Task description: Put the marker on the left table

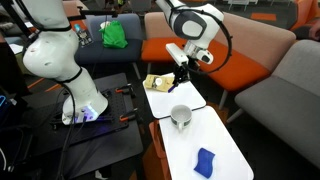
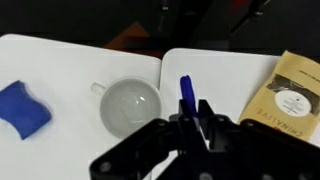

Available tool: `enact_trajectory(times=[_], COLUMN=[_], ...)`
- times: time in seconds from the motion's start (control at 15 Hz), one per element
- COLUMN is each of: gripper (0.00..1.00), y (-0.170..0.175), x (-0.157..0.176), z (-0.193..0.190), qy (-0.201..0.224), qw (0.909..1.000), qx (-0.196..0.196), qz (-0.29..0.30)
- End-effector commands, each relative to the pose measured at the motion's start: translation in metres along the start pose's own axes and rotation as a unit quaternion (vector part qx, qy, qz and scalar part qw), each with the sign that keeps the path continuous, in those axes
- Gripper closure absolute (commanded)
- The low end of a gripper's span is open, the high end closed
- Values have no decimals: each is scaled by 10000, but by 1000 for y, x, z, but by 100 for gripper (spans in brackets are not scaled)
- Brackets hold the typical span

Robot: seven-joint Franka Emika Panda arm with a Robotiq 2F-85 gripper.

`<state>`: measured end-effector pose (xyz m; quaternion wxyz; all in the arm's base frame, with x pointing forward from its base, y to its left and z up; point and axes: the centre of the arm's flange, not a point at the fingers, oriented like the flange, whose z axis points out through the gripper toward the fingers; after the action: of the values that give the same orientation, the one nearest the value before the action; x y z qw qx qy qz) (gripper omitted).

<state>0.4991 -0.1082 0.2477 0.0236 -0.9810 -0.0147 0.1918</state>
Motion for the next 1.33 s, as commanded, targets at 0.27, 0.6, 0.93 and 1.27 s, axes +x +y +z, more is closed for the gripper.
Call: enact_trajectory(times=[0.27, 0.6, 0.93, 1.27], gripper=[96, 96, 96, 96], y=[-54, -82, -84, -93], x=[93, 145, 183, 194], z=[4, 55, 103, 141], qy=[-619, -1021, -1146, -1580], qw=[9952, 9881, 9887, 9827], qx=[522, 896, 944, 947], qz=[-542, -714, -203, -180])
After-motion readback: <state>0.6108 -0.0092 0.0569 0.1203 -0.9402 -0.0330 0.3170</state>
